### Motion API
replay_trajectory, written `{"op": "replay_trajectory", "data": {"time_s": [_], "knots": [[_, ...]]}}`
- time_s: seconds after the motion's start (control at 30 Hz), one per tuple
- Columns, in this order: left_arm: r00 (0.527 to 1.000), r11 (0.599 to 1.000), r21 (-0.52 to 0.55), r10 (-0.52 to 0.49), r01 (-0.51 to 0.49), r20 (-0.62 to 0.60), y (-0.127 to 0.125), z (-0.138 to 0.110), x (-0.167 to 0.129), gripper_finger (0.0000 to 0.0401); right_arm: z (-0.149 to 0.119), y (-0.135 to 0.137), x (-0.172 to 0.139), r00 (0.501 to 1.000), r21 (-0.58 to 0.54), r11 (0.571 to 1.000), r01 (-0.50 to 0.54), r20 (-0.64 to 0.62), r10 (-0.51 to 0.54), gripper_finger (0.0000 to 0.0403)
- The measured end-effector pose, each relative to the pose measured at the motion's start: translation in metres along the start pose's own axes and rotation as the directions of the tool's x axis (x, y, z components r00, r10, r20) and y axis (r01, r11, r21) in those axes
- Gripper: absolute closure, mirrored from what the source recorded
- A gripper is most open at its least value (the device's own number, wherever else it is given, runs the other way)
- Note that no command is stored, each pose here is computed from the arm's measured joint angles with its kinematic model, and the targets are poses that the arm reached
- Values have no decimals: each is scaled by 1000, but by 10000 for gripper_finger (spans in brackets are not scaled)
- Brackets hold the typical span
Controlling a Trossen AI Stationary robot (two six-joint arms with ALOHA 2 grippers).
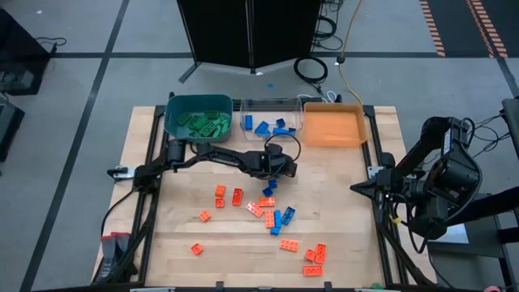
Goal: Sort blocks
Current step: Put the blue game piece into the transparent bin
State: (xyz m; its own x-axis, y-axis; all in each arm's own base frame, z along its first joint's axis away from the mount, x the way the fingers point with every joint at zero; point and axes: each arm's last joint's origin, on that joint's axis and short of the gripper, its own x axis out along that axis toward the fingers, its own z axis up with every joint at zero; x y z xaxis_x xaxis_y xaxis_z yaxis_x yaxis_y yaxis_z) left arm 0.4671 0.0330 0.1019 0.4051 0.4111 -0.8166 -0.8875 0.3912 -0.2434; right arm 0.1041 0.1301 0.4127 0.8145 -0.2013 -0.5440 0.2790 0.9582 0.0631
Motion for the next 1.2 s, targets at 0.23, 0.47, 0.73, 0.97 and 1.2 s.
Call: {"op": "replay_trajectory", "data": {"time_s": [0.23,0.47,0.73,0.97,1.2], "knots": [[993,992,58,-114,114,-2,-10,8,-12,263,0,0,0,1000,0,1000,0,0,0,402],[974,970,102,-225,221,30,-20,27,-45,264,0,0,0,1000,-10,1000,3,0,-3,402],[942,941,200,-303,272,143,-24,57,-92,264,0,0,0,1000,-30,1000,6,7,-6,402],[890,957,238,-248,164,382,1,124,-139,264,0,0,0,1000,-30,1000,8,10,-7,402],[935,987,162,-60,2,349,60,178,-120,264,1,0,0,999,-27,1000,15,30,-14,402]]}}
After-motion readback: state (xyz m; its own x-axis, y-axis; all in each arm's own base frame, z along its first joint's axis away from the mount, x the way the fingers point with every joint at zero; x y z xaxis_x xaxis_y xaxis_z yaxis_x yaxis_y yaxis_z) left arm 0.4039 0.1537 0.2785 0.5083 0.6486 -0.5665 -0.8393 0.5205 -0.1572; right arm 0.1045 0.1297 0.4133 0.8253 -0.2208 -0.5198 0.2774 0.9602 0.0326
